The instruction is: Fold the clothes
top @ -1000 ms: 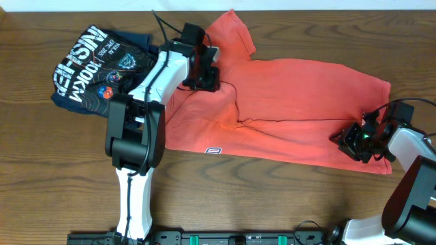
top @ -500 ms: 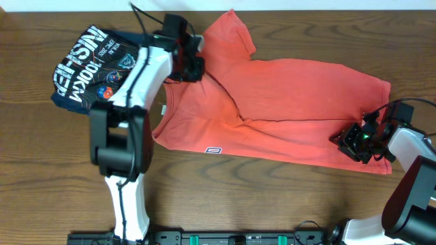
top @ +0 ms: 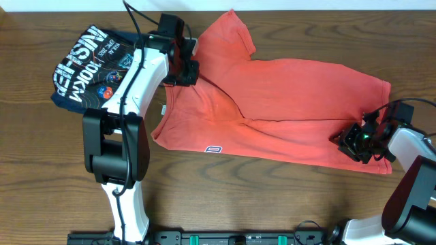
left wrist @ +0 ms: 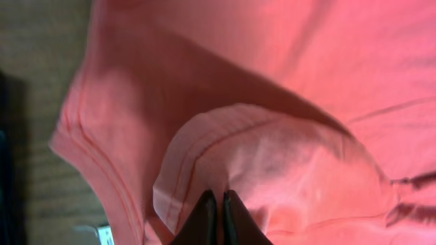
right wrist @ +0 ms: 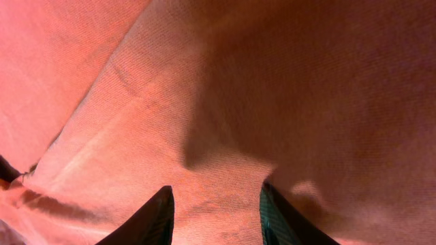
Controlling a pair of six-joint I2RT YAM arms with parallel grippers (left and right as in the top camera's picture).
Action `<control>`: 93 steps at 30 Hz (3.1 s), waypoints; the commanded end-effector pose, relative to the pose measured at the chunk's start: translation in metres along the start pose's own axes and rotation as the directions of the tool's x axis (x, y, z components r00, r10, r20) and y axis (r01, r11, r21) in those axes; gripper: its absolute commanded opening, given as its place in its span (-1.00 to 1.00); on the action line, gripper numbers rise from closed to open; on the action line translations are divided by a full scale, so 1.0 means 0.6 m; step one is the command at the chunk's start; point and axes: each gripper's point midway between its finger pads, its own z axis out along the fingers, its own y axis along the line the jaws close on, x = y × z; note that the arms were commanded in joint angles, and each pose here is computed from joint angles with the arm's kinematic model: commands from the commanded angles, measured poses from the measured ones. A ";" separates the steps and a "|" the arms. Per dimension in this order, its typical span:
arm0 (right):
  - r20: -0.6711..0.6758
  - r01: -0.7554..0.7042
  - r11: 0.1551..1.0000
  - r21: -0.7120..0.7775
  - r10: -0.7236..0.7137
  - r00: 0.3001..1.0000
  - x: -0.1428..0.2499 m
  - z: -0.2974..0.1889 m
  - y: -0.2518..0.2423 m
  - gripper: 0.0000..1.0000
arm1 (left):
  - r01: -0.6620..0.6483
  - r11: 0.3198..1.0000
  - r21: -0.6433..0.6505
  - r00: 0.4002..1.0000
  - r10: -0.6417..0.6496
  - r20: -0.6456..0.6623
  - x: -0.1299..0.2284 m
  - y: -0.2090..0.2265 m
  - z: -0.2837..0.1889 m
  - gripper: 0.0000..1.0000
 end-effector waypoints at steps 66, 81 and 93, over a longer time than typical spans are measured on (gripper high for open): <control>0.017 -0.001 0.998 0.056 0.000 1.000 -0.003 0.000 -0.012 -0.20 | -0.187 0.982 0.037 0.979 0.183 0.088 -0.028 -0.080 0.024 -0.66; 0.014 -0.002 0.998 0.057 0.001 1.000 -0.001 0.000 -0.013 -0.20 | -0.130 0.964 -0.230 0.990 0.114 -0.082 0.026 0.012 0.049 0.22; 0.015 -0.001 0.998 0.057 0.001 1.000 -0.002 0.000 -0.013 -0.19 | -0.050 0.994 -0.094 0.979 0.030 -0.202 0.126 -0.005 0.116 -0.84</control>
